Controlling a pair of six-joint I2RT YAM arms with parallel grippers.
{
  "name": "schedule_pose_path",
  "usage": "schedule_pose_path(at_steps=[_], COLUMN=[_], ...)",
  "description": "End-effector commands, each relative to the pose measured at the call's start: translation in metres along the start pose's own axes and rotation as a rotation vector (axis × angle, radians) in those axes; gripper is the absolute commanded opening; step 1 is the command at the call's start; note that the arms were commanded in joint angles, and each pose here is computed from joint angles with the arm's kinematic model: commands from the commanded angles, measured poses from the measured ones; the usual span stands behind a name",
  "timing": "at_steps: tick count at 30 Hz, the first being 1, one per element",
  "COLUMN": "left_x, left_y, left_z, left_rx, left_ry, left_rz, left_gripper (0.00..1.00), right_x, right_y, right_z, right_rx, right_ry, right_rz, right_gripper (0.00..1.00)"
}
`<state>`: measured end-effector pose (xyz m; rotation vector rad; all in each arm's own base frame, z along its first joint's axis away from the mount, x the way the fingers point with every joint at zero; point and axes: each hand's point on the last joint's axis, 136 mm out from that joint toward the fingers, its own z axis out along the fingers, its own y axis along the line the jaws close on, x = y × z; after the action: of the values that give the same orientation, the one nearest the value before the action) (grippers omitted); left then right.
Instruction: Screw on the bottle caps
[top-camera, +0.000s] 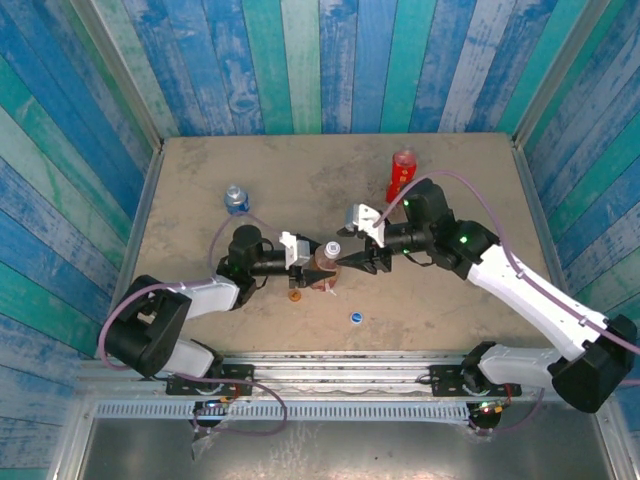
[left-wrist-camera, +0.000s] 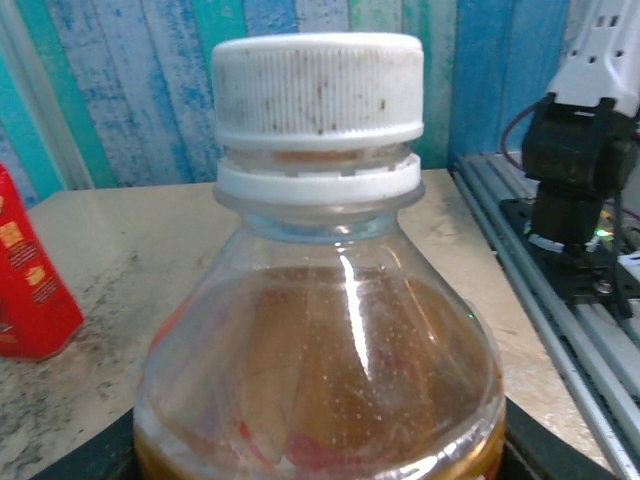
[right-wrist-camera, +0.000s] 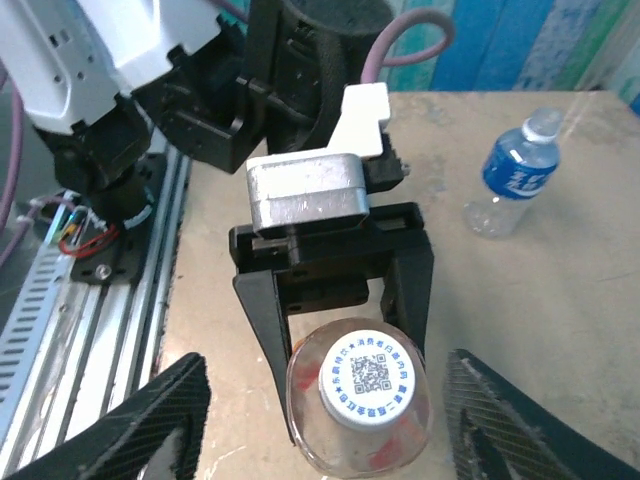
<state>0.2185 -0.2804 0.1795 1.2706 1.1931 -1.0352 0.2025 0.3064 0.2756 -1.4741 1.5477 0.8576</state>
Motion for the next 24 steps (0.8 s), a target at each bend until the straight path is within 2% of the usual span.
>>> schedule_pose_path(at_steps=[1,5,8,11,14,17,20,21,23,24], left_x=[-0.019,-0.021,-0.021,-0.023,-0.024,-0.027,-0.029,-0.028,-0.029,-0.030], left_y=[-0.007,-0.008,-0.009,-0.009,-0.004,0.013,0.048,0.063,0.085,0.098], left_z=[0.000,0.002,0.003,0.004,0.004,0.003,-0.003,-0.007,-0.011,-0.014], left_rx=[0.056,0.060,0.066,0.067,0.030,-0.080,-0.290,-0.369,-0.492,-0.564], left_ry=[-0.038,-0.045,-0.047,-0.049,-0.052,-0.061,-0.057,-0.045,-0.034,-0.034], left_rz=[0.046,0.045,0.046,0.045,0.042,0.034,0.024,0.018,0.024,0.026], left_gripper=[0.48,0.48,0.48,0.48,0.47,0.47,0.46,0.45,0.44,0.43], right_x=[-0.002,0.007,0.012,0.014,0.013,0.011,0.011,0.012,0.016,0.019], right_y=[0.008,0.007,0.004,0.005,0.005,0.000,-0.029,-0.045,-0.070,-0.081], right_z=[0.003,0.012,0.018,0.020,0.020,0.020,0.024,0.024,0.024,0.023], right_rx=[-0.079,-0.114,-0.124,-0.142,-0.142,-0.116,0.046,0.135,0.293,0.380], right_ry=[0.002,0.036,0.053,0.060,0.060,0.059,0.053,0.042,0.020,0.014], right_rz=[-0.037,-0.025,-0.008,0.006,0.008,0.026,0.153,0.240,0.380,0.429], right_gripper=[0.58,0.55,0.48,0.37,0.19,0.17,0.17,0.13,0.13,0.07])
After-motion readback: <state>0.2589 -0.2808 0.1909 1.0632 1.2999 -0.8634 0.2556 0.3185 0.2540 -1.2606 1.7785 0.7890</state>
